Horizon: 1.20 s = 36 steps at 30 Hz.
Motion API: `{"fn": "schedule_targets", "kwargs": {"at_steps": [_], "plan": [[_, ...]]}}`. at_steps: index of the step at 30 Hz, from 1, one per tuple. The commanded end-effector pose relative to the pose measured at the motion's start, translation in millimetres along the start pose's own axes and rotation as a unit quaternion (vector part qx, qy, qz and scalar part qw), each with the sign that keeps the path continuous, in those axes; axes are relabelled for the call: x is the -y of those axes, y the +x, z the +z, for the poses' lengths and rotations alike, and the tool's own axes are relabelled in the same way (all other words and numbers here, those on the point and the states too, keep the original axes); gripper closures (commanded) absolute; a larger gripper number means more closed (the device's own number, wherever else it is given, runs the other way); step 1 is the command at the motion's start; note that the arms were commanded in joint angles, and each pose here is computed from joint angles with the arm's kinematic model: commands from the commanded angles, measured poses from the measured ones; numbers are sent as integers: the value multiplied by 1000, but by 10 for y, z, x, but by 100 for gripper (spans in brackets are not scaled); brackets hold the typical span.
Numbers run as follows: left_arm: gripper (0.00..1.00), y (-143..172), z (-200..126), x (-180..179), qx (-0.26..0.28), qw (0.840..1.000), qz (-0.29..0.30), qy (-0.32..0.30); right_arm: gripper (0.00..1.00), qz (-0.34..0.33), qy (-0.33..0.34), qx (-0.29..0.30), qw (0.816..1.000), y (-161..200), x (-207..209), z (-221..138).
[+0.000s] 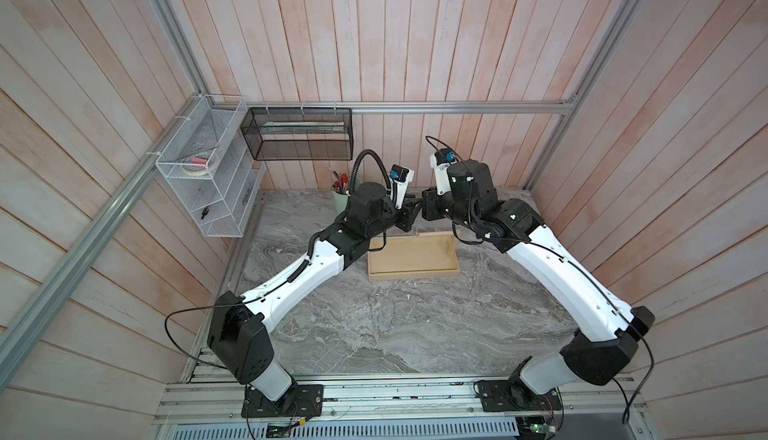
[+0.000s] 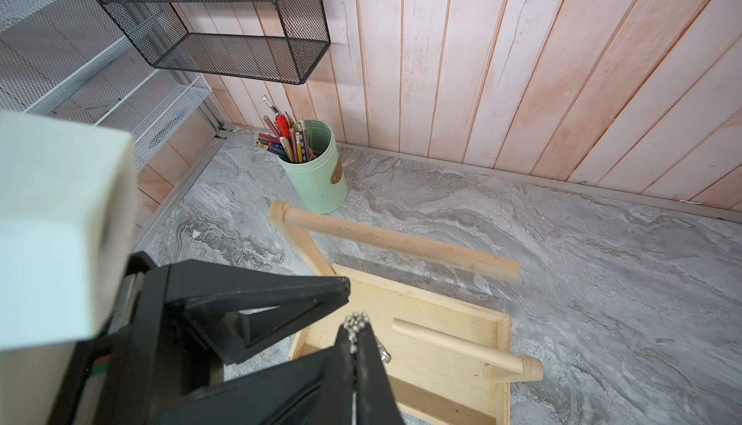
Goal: Hang the necklace on the jewelry display stand
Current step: Pick up the necklace from the center of the board.
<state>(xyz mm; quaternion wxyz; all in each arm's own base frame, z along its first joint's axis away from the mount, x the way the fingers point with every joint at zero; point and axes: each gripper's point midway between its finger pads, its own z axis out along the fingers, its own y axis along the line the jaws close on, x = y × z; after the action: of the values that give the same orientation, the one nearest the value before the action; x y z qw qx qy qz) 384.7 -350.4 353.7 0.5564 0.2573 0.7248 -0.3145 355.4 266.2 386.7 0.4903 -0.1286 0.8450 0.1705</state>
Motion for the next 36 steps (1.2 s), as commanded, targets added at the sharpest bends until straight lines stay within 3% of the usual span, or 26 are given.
{"fn": "schedule_targets", "kwargs": {"at_steps": [1, 11, 16, 22, 36], "plan": [[70, -85, 62, -27, 8, 1000, 13, -10, 100, 0, -8, 19, 1000, -113, -24, -89], [77, -80, 81, -19, 6, 1000, 13, -7, 100, 2, 3, 23, 1000, -90, 29, -114], [74, -36, 62, 13, 1, 1000, 8, 2, 100, 0, 8, 26, 1000, -99, 46, -106], [54, -4, 2, 22, 1, 1000, 5, 2, 100, 0, 12, 26, 1000, -94, 64, -87], [52, 20, -45, 7, -1, 1000, 3, -4, 100, 0, 22, 25, 999, -74, 95, -57]]}}
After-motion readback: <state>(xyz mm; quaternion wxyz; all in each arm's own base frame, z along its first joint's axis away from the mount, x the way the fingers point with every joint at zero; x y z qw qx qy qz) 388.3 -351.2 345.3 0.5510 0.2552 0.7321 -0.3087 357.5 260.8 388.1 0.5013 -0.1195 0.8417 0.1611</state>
